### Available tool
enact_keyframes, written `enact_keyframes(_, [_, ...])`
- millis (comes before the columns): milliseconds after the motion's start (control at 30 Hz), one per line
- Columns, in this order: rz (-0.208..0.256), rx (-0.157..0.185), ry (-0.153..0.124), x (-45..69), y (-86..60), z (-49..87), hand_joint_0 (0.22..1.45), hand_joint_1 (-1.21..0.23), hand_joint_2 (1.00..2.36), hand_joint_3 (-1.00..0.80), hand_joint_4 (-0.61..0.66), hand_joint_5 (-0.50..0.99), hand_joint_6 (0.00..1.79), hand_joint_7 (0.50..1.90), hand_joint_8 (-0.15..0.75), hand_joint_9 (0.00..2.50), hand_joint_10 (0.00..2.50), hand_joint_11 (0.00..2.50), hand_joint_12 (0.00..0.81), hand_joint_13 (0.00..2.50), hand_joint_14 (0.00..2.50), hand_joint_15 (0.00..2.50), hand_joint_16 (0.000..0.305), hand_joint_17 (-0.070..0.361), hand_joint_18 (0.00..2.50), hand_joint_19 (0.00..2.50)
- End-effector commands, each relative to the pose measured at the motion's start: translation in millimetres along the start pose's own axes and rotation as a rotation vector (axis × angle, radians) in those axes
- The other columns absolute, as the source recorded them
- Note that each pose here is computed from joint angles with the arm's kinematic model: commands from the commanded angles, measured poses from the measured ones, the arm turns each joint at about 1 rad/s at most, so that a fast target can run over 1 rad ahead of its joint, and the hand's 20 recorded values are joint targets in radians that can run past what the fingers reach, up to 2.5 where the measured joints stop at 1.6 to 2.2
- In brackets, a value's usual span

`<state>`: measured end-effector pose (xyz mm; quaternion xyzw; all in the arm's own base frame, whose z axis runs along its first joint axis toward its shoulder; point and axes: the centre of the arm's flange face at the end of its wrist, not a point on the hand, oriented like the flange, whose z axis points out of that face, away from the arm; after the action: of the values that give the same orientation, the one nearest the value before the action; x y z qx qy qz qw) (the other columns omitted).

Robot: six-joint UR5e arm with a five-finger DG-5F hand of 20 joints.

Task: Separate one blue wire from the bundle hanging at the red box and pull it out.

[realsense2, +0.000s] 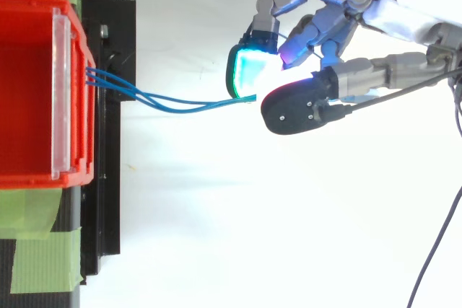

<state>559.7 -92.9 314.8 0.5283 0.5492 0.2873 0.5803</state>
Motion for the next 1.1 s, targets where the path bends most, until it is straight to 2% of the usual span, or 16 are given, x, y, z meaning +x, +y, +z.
enact_keyframes(0, [-0.001, 0.002, 0.0, 0.0, -1.0, 0.2, 0.64, -0.69, 1.02, -0.3, 0.2, -0.21, 0.84, 1.06, 0.356, 1.03, 0.02, 1.25, 0.306, 1.44, 0.54, 1.49, 0.047, 0.105, 0.64, 0.72])
enact_keyframes(333, [0.014, -0.019, -0.003, 0.9, 2.7, 1.8, 0.66, -0.75, 1.03, -0.12, 0.15, -0.22, 0.85, 1.05, 0.351, 1.02, 0.02, 1.27, 0.301, 1.45, 0.54, 1.49, 0.047, 0.105, 0.66, 0.72])
enact_keyframes(467, [0.03, -0.021, -0.001, 1.6, 3.7, 1.9, 0.66, -0.75, 1.03, -0.11, 0.16, -0.22, 0.86, 1.05, 0.35, 1.01, 0.02, 1.27, 0.308, 1.45, 0.55, 1.49, 0.047, 0.105, 0.66, 0.72])
enact_keyframes(533, [0.035, -0.023, 0.0, 2.5, 4.1, 1.9, 0.64, -0.69, 1.02, -0.2, 0.21, -0.22, 0.85, 1.05, 0.35, 1.02, 0.02, 1.25, 0.306, 1.45, 0.57, 1.48, 0.047, 0.105, 0.66, 0.73])
enact_keyframes(733, [0.045, -0.038, -0.003, 4.2, 6.3, 3.1, 0.59, -0.67, 1.01, -0.38, 0.21, -0.22, 0.84, 1.06, 0.355, 1.02, 0.02, 1.26, 0.309, 1.44, 0.61, 1.45, 0.047, 0.107, 0.66, 0.73])
enact_keyframes(1067, [0.038, -0.036, -0.009, 5.0, 6.6, 2.9, 0.59, -0.67, 1.01, -0.42, 0.21, -0.22, 0.84, 1.06, 0.356, 1.03, 0.02, 1.26, 0.308, 1.44, 0.62, 1.44, 0.048, 0.107, 0.66, 0.73])
